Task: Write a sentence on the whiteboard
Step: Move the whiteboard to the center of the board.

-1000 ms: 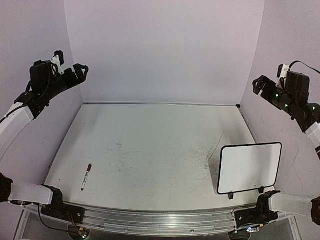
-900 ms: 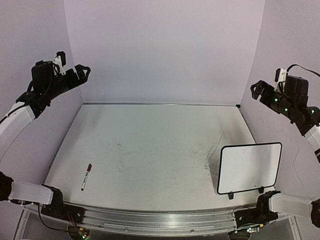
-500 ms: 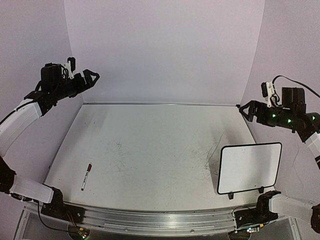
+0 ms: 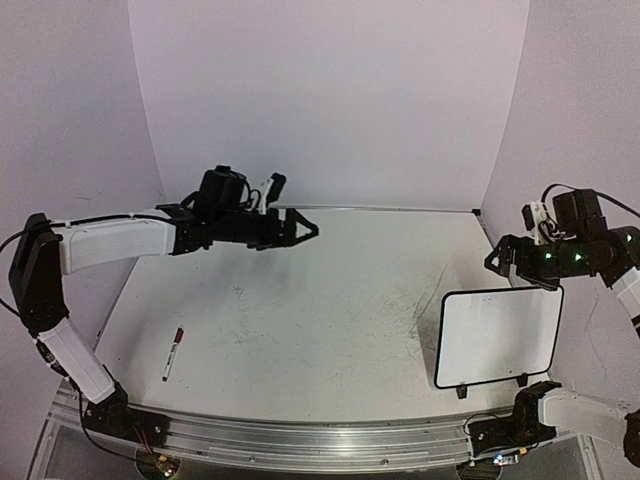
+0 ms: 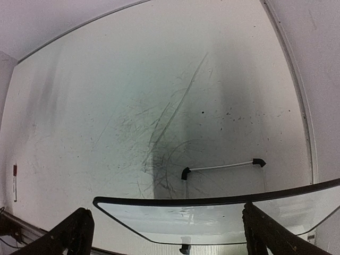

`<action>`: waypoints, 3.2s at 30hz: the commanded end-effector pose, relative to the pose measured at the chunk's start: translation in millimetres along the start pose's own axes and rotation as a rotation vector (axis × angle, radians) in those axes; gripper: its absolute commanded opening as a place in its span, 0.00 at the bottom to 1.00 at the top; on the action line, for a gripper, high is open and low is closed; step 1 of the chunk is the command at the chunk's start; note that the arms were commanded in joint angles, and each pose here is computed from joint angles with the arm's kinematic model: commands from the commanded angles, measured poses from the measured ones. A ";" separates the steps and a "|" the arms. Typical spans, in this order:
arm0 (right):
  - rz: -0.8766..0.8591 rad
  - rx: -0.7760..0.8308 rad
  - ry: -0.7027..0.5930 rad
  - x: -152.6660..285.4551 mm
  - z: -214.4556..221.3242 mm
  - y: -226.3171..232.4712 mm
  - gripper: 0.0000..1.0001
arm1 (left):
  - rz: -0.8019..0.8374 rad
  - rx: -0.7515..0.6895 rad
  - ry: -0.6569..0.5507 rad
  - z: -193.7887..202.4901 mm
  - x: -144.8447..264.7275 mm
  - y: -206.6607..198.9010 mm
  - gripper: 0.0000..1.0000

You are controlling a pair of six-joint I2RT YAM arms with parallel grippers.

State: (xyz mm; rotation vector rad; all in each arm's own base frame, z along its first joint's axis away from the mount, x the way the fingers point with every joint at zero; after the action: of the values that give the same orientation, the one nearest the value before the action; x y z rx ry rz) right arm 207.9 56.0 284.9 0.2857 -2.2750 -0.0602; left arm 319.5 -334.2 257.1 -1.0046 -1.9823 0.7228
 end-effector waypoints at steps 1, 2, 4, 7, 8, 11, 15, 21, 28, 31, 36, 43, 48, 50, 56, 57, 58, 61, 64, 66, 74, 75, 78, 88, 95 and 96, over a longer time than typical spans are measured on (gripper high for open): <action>0.091 -0.089 -0.195 26.0 -42.6 -8.8 0.98 | 0.286 -0.160 0.110 44.3 -42.9 -71.3 0.94; 0.079 -0.089 -0.233 31.2 -52.6 -6.5 0.98 | 0.316 -0.200 0.145 58.7 -55.4 -83.4 0.94; 0.074 -0.073 -0.296 41.9 -69.7 -4.1 0.98 | 0.353 -0.264 0.225 96.7 -82.2 -97.1 0.91; 0.099 -0.055 -0.387 64.8 -91.3 -4.4 0.98 | 0.429 -0.277 0.281 133.9 -108.8 -108.3 0.89; 0.096 -0.049 -0.407 69.4 -95.7 -3.4 0.98 | 0.454 -0.262 0.292 144.6 -116.1 -107.9 0.88; 0.073 -0.030 -0.431 70.7 -99.4 0.2 0.98 | 0.485 -0.238 0.301 173.7 -134.1 -106.0 0.85; 0.056 -0.012 -0.399 59.0 -90.2 1.3 0.98 | 0.428 -0.204 0.278 209.4 -154.3 -102.9 0.88; 0.043 0.010 -0.414 59.7 -73.8 1.5 0.98 | 0.478 -0.189 0.342 266.4 -177.8 -99.8 0.86; -0.018 0.024 -0.457 69.5 -63.4 8.8 0.98 | 0.454 -0.171 0.339 292.6 -201.0 -90.5 0.77; -0.033 0.028 -0.455 69.2 -61.2 10.5 0.98 | 0.462 -0.170 0.351 300.7 -211.7 -88.8 0.69; -0.038 0.030 -0.476 75.1 -64.0 11.6 0.98 | 0.502 -0.173 0.350 302.4 -223.1 -99.2 0.58; -0.048 0.036 -0.470 71.3 -63.0 12.7 0.98 | 0.524 -0.172 0.319 300.1 -238.8 -106.6 0.42; -0.036 0.038 -0.449 63.2 -58.0 10.4 0.98 | 0.528 -0.205 0.278 294.6 -243.2 -111.5 0.26; -0.027 0.041 -0.448 62.3 -57.6 9.3 0.98 | 0.519 -0.224 0.263 292.6 -244.5 -110.7 0.21; -0.009 0.050 -0.448 61.9 -58.8 7.4 0.98 | 0.467 -0.264 0.266 293.3 -247.1 -97.2 0.06; -0.005 0.051 -0.447 61.4 -58.6 6.9 0.98 | 0.458 -0.258 0.271 293.7 -247.2 -94.0 0.04; -0.001 0.053 -0.444 60.4 -58.4 6.3 0.98 | 0.445 -0.254 0.276 294.8 -247.4 -89.4 0.02; 0.012 0.055 -0.435 57.1 -57.0 4.3 0.98 | 0.403 -0.245 0.261 287.6 -247.8 -77.6 0.00; 0.019 0.057 -0.425 53.8 -56.4 3.4 0.98 | 0.369 -0.226 0.248 271.3 -250.4 -61.4 0.00; 0.020 0.058 -0.419 51.9 -56.6 3.0 0.98 | 0.362 -0.222 0.260 267.6 -251.5 -53.4 0.00; 0.044 0.077 -0.358 36.7 -52.9 -0.5 0.98 | 0.272 -0.208 0.246 237.2 -253.0 -15.1 0.00; 0.041 0.081 -0.326 29.5 -48.7 -0.6 0.98 | 0.271 -0.211 0.247 234.6 -252.4 -14.5 0.00; 0.005 0.080 -0.197 5.6 -28.8 1.8 0.94 | 0.269 -0.223 0.256 232.0 -252.3 -15.1 0.00; -0.127 0.042 0.146 -30.2 57.1 49.7 0.86 | 0.297 -0.136 0.279 234.1 -262.2 -26.6 0.00; -0.069 0.015 0.333 -48.2 118.6 52.8 0.78 | 0.283 -0.125 0.270 233.1 -263.1 -24.1 0.00; -0.053 0.010 0.345 -51.2 123.3 51.5 0.75 | 0.282 -0.126 0.270 233.3 -263.0 -23.5 0.00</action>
State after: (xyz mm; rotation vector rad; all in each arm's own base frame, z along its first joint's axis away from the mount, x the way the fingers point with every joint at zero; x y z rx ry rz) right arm 149.5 121.2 197.7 0.4856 -1.9941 -0.0012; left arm 163.5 -610.9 76.0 -1.6465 -1.5111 0.5560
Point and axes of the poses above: each gripper's point midway between its finger pads, its own x axis back along the fingers, its own y axis along the line the jaws close on, z = x × y, the point moved 4 cm from there along x, back along the fingers, and after that the axes turned 14 degrees about x, right-handed, at the moved point
